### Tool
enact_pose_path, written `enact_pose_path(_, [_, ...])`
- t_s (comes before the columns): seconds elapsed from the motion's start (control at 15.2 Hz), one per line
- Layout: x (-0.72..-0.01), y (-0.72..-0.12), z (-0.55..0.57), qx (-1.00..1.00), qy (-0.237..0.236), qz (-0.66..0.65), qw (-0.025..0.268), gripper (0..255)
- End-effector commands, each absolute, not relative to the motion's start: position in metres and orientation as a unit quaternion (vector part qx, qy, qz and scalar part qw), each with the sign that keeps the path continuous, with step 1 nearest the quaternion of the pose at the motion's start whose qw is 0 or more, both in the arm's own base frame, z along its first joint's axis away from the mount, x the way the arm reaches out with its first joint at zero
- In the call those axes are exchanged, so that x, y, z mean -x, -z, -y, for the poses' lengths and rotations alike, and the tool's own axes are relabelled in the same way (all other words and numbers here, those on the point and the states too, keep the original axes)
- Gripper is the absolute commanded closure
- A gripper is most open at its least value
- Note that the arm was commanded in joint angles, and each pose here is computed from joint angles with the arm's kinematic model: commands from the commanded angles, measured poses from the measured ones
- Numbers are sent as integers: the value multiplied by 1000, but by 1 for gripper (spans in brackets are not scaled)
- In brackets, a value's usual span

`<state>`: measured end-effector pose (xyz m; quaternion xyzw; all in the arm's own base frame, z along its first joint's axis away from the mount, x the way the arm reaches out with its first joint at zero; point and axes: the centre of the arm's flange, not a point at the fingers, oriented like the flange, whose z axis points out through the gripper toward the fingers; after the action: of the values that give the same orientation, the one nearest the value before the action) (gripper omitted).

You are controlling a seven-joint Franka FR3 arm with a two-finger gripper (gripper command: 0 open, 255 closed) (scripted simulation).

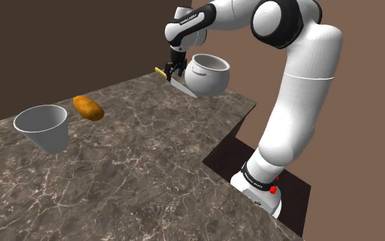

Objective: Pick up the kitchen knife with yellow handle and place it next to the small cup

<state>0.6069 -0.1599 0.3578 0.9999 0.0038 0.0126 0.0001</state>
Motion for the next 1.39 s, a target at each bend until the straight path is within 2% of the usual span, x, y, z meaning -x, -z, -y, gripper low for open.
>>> enact_pose_path(0.0, [-606,-345,163,-1000,-10,-2,0,0])
enact_pose_path(0.2, [-607,-326,163,-1000,-10,-2,0,0])
enact_pose_path(0.73, [-607,-326,163,-1000,-10,-2,0,0])
enact_pose_path(0.79, [-606,-328,163,-1000,-10,-2,0,255])
enact_pose_path(1.32, [-605,-327,161,-1000,-11,-2,0,255])
